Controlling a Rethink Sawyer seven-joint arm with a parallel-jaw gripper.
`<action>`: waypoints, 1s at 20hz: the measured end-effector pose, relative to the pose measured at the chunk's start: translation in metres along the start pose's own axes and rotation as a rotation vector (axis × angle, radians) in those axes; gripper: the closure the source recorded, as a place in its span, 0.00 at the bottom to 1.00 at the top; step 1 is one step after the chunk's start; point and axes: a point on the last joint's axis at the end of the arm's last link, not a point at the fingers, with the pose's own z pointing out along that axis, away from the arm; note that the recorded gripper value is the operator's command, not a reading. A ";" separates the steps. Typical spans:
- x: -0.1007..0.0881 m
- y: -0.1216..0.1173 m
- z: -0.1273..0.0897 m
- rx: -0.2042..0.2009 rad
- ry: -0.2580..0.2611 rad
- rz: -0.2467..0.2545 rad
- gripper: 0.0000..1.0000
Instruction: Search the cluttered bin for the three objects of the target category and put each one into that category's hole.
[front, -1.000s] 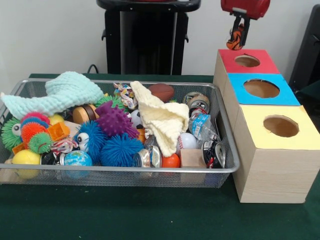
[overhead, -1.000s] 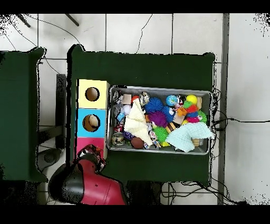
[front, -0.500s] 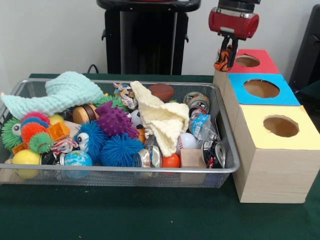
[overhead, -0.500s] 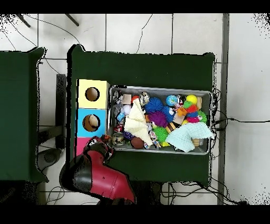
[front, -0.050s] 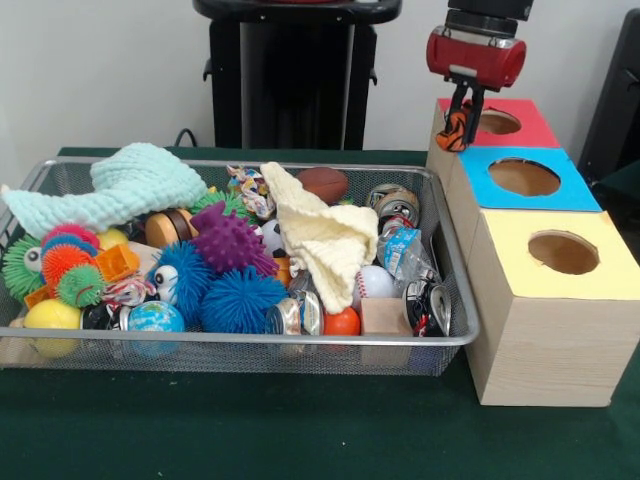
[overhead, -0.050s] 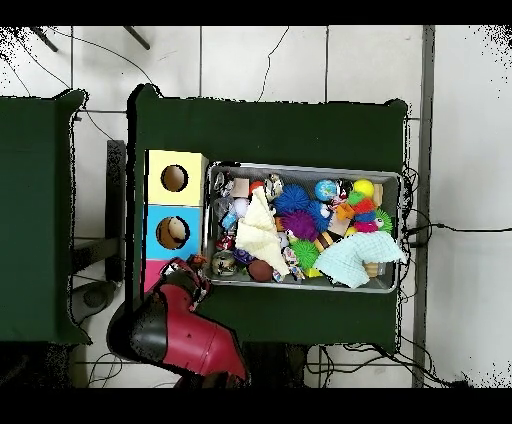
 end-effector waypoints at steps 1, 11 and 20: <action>0.001 0.001 0.000 0.000 -0.001 0.003 1.00; 0.015 0.013 -0.009 -0.014 0.003 -0.009 1.00; 0.049 0.021 -0.036 -0.006 0.078 -0.060 1.00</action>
